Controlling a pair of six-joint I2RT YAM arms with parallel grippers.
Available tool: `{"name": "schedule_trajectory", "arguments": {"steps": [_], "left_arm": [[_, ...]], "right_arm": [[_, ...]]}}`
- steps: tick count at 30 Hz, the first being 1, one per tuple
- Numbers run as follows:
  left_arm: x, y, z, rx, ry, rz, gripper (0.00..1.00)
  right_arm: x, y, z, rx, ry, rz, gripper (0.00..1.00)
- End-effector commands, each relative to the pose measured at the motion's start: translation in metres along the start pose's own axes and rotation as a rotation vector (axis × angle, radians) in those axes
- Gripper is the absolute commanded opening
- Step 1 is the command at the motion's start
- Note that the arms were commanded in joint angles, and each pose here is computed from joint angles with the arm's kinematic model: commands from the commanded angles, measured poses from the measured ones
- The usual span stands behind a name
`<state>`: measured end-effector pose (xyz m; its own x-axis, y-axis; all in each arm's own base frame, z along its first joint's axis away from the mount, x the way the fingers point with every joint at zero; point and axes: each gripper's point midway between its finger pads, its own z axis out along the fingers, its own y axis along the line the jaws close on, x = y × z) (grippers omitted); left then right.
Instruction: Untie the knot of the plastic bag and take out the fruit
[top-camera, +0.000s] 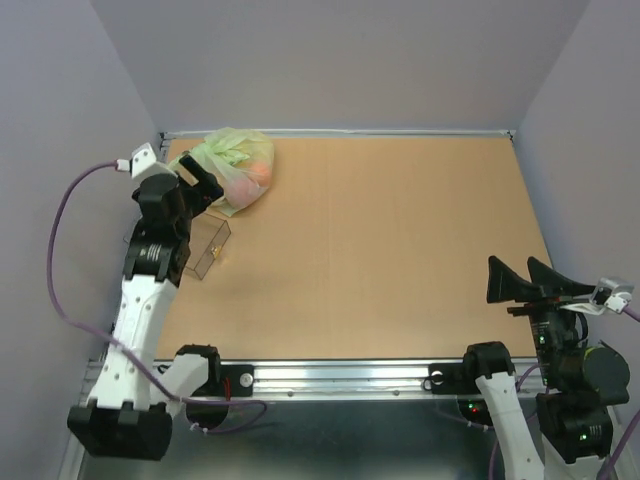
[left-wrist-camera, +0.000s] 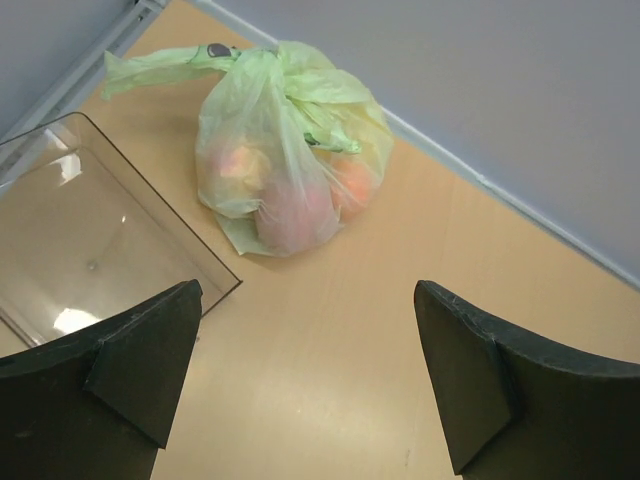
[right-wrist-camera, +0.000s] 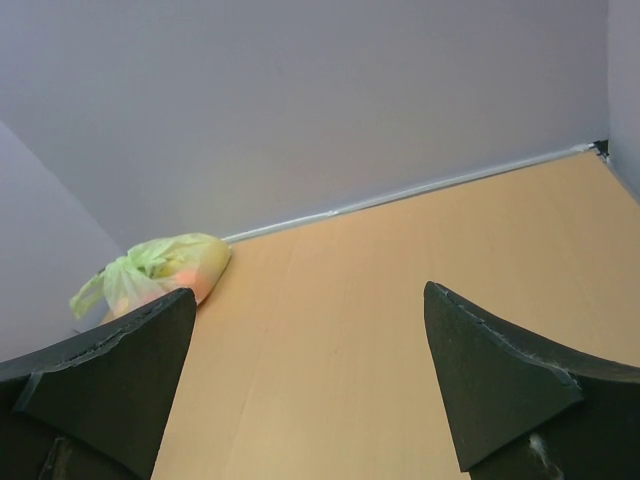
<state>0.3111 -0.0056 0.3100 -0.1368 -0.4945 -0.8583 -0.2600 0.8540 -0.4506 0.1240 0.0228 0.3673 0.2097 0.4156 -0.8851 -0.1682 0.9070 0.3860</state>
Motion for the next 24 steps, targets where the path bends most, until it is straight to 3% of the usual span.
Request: {"name": "schedule_trajectory", "arguments": {"steps": [1,10,17,21,22,24], "left_arm": [[-0.006,-0.016,0.052,-0.007,0.001,0.011,0.99],[0.005,0.005,0.196,-0.197,0.056,-0.018,0.99],[0.028,0.014,0.283,-0.201,0.132,-0.062,0.97],[0.053,0.013,0.308,-0.183,0.193,-0.086,0.83],[0.062,0.015,0.312,-0.187,0.212,-0.098,0.73],[0.070,0.012,0.312,-0.164,0.244,-0.111,0.64]], "right_arm": [[0.004,0.007,0.006,-0.034,0.040,-0.008,1.00],[0.009,0.006,0.027,-0.017,0.118,-0.056,1.00],[0.008,-0.016,0.039,0.092,0.125,-0.139,1.00],[0.010,-0.021,0.046,0.111,0.151,-0.193,1.00],[0.008,-0.021,0.047,0.114,0.150,-0.196,1.00],[0.008,-0.022,0.051,0.123,0.157,-0.201,1.00]]}}
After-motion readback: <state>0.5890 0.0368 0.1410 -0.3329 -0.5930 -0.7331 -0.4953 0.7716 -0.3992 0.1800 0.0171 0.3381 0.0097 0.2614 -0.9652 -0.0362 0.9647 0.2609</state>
